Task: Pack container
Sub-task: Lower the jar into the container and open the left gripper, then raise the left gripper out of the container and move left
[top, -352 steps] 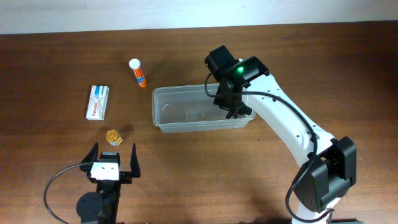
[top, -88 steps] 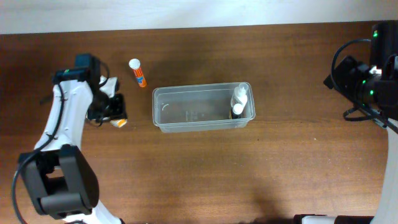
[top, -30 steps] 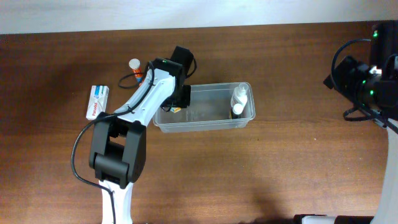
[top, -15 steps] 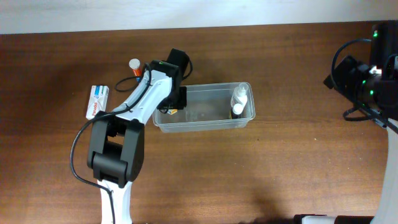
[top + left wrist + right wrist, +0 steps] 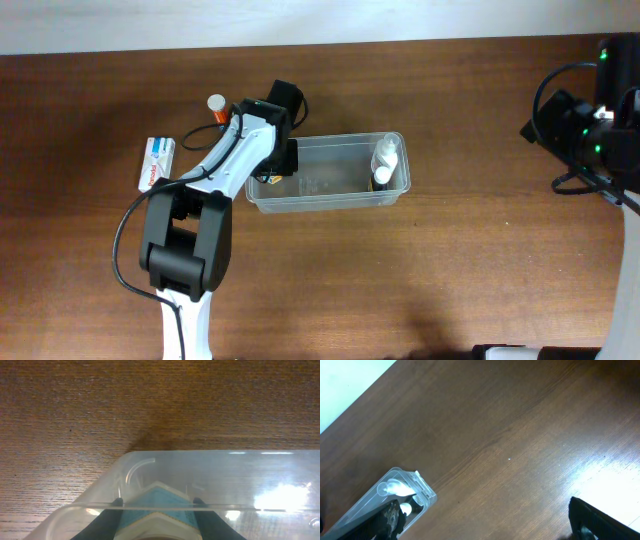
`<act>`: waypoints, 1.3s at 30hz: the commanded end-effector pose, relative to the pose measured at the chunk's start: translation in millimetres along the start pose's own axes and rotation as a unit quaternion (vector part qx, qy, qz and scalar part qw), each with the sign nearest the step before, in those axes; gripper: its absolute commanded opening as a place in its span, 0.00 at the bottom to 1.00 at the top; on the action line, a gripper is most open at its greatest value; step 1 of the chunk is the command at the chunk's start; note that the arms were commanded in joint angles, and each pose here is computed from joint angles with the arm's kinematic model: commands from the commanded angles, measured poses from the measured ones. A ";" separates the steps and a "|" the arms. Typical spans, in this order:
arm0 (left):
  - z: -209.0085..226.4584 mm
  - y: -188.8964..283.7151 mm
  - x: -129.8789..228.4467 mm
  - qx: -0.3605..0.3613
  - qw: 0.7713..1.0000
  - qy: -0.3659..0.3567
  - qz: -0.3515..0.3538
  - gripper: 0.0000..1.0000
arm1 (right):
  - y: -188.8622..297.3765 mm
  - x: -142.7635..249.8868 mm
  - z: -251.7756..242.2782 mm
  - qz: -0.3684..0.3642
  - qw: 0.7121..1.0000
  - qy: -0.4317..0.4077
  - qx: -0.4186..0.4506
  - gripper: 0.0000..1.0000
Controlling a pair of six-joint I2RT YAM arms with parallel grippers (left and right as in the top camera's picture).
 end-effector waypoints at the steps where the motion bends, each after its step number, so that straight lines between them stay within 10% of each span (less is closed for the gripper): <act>1: 6.0 -5.2 1.1 -0.014 1.000 0.010 0.002 0.19 | 0.7 -3.4 -2.9 -0.005 1.000 -0.005 0.006 0.98; 39: 5.8 -11.7 1.8 -0.016 1.000 0.010 0.003 0.34 | 0.7 -3.4 -2.9 -0.005 1.000 -0.006 0.006 0.98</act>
Point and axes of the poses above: each gripper's point midway between its finger pads, its own y axis back along the fingers, its own z axis along the line the jaws close on, x = y × z, the point moved 1 cm from there along y, back along the fingers, and after that the axes turned 9 degrees about -y, right-handed, at the moved point
